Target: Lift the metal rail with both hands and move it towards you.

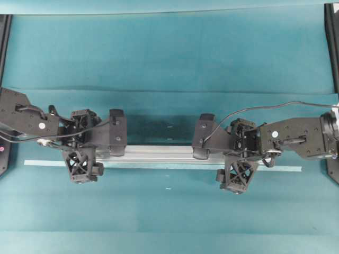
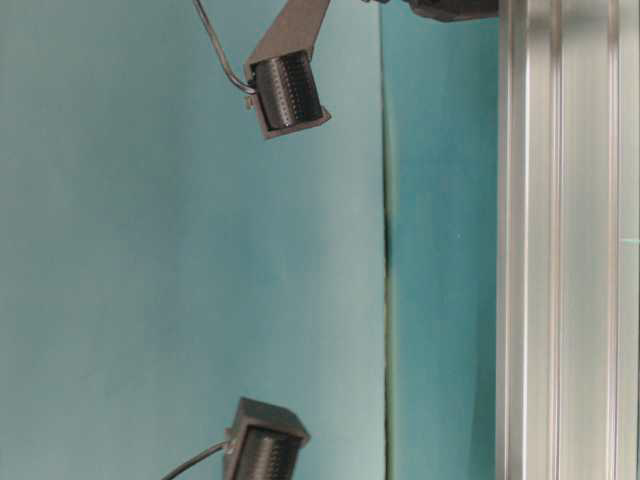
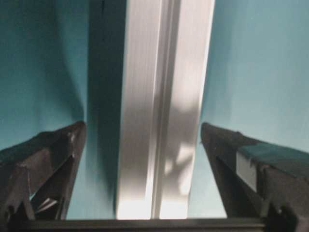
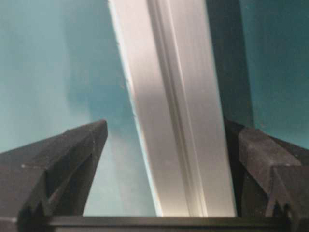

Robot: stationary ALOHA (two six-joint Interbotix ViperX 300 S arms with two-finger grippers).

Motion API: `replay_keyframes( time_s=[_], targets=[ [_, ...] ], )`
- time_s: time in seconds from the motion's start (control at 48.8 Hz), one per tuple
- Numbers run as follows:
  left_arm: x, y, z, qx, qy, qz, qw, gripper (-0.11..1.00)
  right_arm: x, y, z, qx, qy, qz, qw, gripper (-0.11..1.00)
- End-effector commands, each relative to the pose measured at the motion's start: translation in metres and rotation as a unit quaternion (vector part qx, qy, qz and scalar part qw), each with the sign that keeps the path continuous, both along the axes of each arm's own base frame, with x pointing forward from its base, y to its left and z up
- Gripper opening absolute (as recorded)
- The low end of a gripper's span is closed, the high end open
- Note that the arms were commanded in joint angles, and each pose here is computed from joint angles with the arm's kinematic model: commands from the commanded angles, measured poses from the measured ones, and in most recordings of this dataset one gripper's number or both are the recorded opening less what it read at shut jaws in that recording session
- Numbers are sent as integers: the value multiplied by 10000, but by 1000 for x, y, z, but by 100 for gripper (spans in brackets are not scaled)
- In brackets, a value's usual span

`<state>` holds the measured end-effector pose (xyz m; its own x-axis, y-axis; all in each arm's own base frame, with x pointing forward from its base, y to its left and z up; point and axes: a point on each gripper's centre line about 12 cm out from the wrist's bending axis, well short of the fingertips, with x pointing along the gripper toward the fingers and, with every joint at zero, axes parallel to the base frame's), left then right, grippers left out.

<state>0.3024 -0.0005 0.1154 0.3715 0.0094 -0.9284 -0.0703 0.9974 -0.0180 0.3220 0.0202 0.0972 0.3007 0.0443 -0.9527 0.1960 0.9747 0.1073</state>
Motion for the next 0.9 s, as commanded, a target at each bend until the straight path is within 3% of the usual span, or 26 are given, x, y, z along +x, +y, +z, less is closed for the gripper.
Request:
replay_keyframes(
  time_s=[0.0,0.307,0.43,0.697,0.881],
  targets=[
    [2,0,12,4,-215,-22,9998,96,4,0,5,20,-121,-27,9999,94],
    [-9,0,55,3,-560,2,9984,96,3,-7,37,43,-588,-149,9982,94],
    [-17,0,85,5,-1003,-2,9950,96,2,-7,59,35,-933,-112,9956,94],
    [-45,0,141,1,-2056,-8,9786,96,-11,-11,115,-91,-1812,-29,9834,94],
    [-69,0,166,-6,-2763,-11,9611,96,-29,-15,144,-87,-2359,-83,9717,94]
  ],
)
